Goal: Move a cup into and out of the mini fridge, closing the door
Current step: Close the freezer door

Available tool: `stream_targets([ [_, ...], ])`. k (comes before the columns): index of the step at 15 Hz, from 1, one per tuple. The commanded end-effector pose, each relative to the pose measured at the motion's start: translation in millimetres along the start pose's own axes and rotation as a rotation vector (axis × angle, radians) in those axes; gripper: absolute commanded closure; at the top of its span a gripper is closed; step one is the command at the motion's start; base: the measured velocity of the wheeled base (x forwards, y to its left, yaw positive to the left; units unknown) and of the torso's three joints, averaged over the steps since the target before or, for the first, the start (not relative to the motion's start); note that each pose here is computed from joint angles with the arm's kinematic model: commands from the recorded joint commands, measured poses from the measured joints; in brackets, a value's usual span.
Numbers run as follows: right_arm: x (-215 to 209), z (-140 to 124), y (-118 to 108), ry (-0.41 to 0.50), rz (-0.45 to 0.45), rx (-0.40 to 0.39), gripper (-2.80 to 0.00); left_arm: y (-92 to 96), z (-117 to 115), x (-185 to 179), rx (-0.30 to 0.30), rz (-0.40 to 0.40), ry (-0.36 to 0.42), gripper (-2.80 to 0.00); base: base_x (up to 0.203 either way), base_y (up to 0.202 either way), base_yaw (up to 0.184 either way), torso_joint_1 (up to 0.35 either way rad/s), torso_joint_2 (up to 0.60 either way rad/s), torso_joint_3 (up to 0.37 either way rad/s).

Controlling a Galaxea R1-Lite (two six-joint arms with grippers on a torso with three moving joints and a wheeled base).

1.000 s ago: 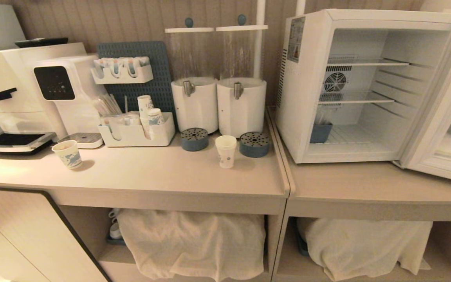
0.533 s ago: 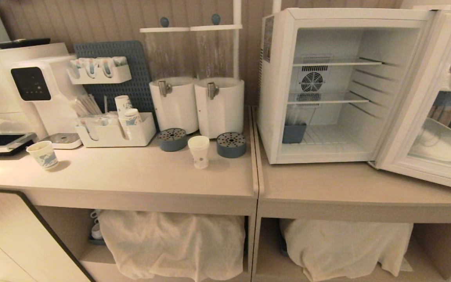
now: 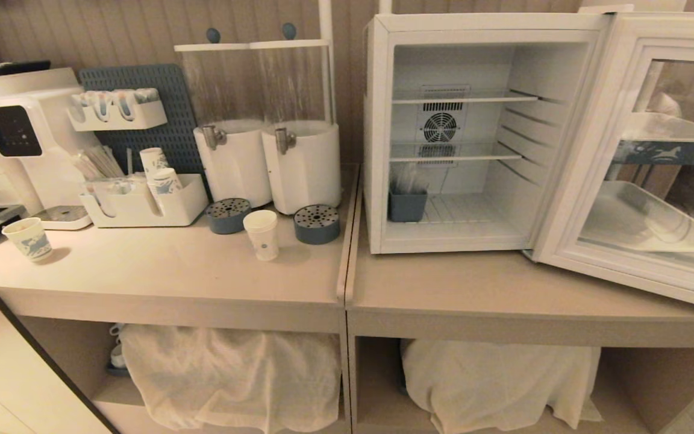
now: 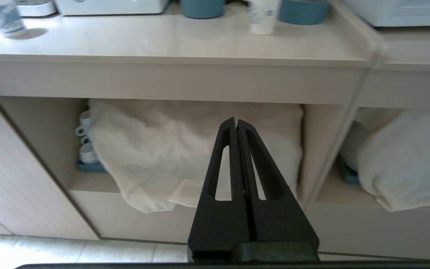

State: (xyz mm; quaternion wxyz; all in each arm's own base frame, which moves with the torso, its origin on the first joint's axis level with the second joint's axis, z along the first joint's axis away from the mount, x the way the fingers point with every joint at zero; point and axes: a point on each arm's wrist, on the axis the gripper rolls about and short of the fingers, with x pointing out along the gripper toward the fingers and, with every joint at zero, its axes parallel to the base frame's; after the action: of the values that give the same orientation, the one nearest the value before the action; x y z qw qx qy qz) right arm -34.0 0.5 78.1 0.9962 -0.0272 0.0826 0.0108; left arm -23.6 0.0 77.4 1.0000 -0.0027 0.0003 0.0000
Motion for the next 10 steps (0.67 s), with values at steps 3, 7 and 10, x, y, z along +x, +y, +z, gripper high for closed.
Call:
stream_targets([
  [3, 0.0, -0.2, 0.0, 0.001, 0.000, -0.001, 0.00, 0.0, 0.0, -0.1, -0.001, 0.000, -0.002, 0.00, 0.000, -0.192, -0.002, 0.004, 0.00, 0.002],
  [7, 0.0, -0.2, 0.0, 0.002, 0.000, -0.001, 0.00, 0.0, 0.0, -0.1, -0.002, 0.000, -0.002, 0.00, 0.000, -0.191, 0.001, 0.003, 0.00, 0.004],
  [10, 0.0, -0.3, 0.0, 0.003, 0.000, 0.000, 0.00, 0.0, 0.0, -0.1, -0.001, 0.000, -0.002, 0.00, 0.000, -0.192, 0.001, 0.001, 0.00, 0.005],
])
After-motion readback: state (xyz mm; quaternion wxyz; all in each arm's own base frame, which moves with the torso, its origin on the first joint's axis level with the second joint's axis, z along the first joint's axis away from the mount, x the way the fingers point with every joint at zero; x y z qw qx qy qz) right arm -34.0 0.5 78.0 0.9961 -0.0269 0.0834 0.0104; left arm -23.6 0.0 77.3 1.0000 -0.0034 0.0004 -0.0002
